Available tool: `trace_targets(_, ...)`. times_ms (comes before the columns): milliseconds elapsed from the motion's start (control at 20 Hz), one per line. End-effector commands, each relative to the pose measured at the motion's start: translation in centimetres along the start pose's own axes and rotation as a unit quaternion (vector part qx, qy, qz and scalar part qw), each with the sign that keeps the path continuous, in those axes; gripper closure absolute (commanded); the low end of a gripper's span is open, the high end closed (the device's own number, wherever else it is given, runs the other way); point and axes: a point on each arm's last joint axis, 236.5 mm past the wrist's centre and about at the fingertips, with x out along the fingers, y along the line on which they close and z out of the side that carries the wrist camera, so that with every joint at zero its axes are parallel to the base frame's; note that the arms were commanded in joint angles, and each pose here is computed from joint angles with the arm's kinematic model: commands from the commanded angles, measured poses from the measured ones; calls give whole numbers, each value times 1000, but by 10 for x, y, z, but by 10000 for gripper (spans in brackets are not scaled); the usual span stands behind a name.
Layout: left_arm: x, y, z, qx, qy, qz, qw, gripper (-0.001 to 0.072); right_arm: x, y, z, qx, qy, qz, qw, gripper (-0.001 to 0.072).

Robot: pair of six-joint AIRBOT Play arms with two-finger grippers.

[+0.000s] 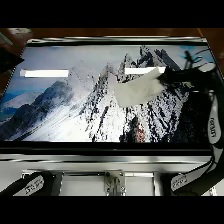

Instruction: Fold the shirts.

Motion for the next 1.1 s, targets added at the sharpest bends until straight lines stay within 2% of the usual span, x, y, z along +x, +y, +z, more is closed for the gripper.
trace_targets(0,6,-19,-13,11,25,-20,999,672,-83,-97,27,85,-43,-61,994,651)
trace_targets(200,11,-35,-19,4,37,-35,999,672,-177,-217,-6,187,-45,-162,968,651)
trace_targets(400,14,-49,-24,13,44,-48,998,672,-267,-301,-98,298,25,-280,912,651)
trace_targets(600,17,-56,-27,21,49,-54,997,672,-310,-321,-153,370,-7,-289,883,651)
trace_targets(850,17,-56,-28,22,50,-53,997,672,-267,-309,-248,429,37,-265,863,651)
trace_targets(1050,17,-54,-28,25,50,-49,997,672,-265,-304,-286,441,35,-287,850,651)
